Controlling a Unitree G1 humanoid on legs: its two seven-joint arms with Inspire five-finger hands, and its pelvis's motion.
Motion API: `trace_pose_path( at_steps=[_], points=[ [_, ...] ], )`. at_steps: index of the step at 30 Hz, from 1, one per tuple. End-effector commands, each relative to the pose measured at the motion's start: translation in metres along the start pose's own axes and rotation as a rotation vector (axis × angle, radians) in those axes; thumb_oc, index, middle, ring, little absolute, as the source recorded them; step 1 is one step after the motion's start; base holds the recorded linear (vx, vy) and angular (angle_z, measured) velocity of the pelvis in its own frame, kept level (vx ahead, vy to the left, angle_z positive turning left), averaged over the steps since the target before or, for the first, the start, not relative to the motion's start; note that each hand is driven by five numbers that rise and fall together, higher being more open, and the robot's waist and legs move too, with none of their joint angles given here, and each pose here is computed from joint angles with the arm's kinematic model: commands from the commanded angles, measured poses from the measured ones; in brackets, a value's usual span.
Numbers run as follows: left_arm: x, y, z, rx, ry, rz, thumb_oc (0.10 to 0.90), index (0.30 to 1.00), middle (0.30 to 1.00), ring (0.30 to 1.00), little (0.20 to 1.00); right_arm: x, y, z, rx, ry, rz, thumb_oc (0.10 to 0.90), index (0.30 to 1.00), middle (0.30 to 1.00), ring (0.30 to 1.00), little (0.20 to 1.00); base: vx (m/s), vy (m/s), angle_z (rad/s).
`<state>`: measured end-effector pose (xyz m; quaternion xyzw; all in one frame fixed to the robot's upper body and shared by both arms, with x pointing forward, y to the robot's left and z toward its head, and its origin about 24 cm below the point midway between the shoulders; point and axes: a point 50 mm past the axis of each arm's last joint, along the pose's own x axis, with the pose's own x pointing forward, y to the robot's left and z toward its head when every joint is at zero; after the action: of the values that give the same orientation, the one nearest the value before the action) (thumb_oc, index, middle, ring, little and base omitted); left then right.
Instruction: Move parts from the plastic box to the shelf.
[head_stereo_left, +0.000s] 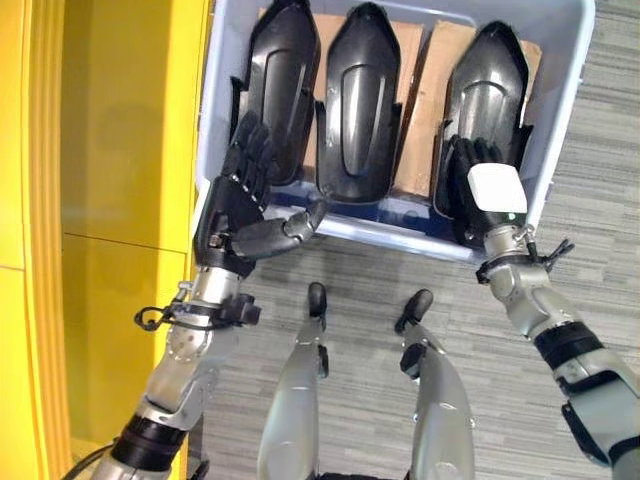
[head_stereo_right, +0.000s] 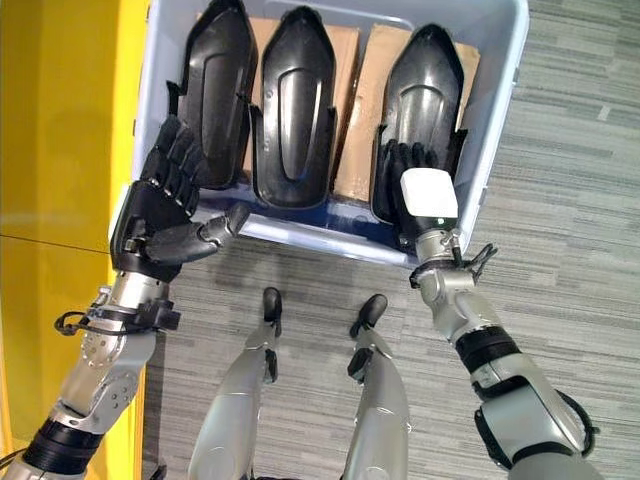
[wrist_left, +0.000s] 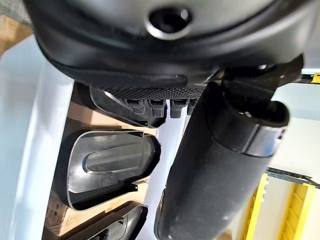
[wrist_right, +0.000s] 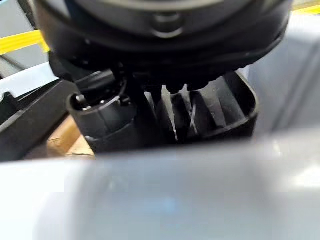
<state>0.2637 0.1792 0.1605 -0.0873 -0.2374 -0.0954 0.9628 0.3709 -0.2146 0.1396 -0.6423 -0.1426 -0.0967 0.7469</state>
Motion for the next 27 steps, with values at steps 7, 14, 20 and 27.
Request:
trace_pose_path(
  at_steps=[7,14,20,27],
  points=[
    [0.003,-0.020,0.040,-0.041,-0.262,-0.072,0.900,1.000,1.000,1.000,1.000,-0.021,0.050,-0.001,-0.017,0.045,0.229,0.400,0.300,0.300,0.300,0.300,0.00,0.000,0.00],
    [0.002,-0.017,0.041,-0.032,-0.265,-0.061,0.900,1.000,1.000,1.000,1.000,-0.021,0.051,0.004,0.002,0.031,0.231,0.400,0.300,0.300,0.300,0.300,0.00,0.000,0.00],
    [0.002,-0.017,0.040,-0.034,-0.264,-0.056,0.900,1.000,1.000,1.000,1.000,-0.022,0.047,0.009,0.050,0.019,0.191,0.400,0.300,0.300,0.300,0.300,0.00,0.000,0.00],
    [0.003,-0.015,0.041,-0.024,-0.267,-0.045,0.900,1.000,1.000,1.000,1.000,-0.022,0.036,0.011,0.111,0.016,0.119,0.400,0.300,0.300,0.300,0.300,0.00,0.000,0.00]
  ],
)
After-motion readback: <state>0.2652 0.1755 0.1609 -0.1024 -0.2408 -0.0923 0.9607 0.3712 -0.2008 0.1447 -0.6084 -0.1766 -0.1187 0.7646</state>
